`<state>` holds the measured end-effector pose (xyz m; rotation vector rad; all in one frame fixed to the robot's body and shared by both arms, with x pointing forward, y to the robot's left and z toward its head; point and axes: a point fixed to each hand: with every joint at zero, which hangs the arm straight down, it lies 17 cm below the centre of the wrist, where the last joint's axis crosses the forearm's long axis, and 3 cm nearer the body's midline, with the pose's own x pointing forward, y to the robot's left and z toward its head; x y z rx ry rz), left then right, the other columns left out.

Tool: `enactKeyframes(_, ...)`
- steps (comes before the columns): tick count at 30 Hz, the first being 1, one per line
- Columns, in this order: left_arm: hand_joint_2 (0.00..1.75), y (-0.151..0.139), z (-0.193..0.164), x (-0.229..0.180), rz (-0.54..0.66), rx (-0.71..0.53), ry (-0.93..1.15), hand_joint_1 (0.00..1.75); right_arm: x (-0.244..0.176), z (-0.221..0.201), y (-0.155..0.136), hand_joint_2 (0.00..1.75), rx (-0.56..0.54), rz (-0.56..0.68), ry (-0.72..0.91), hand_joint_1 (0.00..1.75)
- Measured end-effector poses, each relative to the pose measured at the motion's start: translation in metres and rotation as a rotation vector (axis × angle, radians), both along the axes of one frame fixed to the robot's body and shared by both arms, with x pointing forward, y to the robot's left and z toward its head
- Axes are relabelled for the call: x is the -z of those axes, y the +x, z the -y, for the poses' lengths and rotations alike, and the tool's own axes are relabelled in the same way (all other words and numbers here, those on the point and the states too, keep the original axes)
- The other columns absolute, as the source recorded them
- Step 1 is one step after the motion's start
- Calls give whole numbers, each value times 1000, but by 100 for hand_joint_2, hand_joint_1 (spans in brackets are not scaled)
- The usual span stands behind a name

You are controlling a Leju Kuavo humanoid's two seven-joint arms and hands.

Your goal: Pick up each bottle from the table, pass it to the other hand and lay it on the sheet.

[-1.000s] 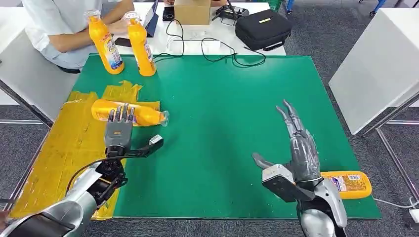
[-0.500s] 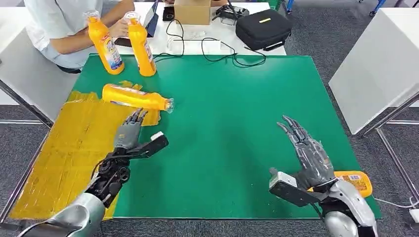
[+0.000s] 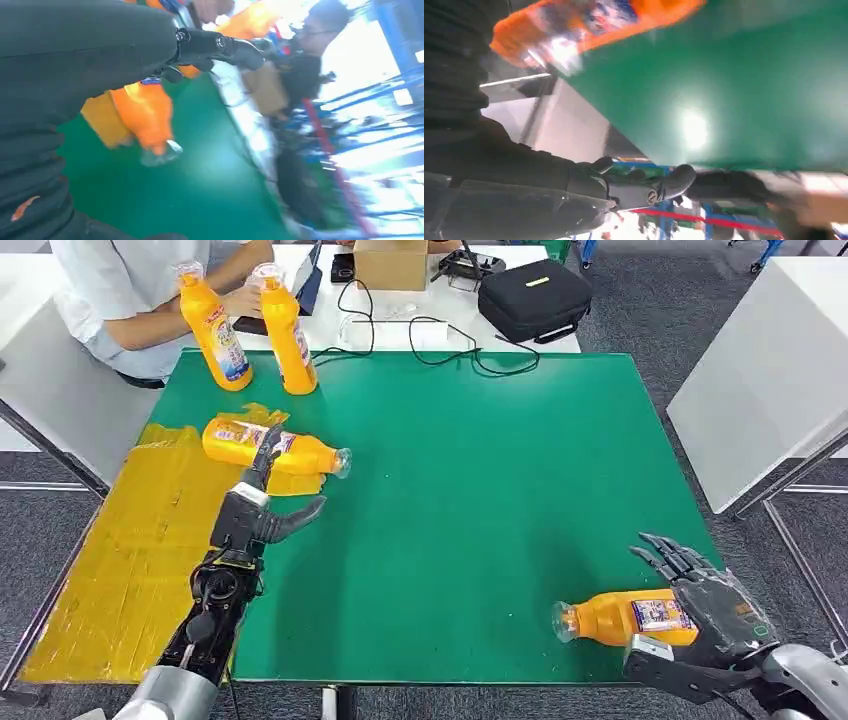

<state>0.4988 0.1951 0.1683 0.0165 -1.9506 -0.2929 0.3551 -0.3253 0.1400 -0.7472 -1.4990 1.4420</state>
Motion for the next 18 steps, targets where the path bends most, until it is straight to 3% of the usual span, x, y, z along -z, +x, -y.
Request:
enactKeyframes(5, 175, -19, -10, -33, 64, 41, -187, 0, 15, 40, 6, 175, 84, -46, -48, 0)
enactKeyframes(12, 175, -28, -13, -45, 101, 55, -225, 0, 44, 93, 26, 175, 209, -116, -97, 0)
enactKeyframes(18, 175, -30, -13, -49, 117, 56, -229, 0, 55, 109, 33, 175, 248, -145, -100, 0)
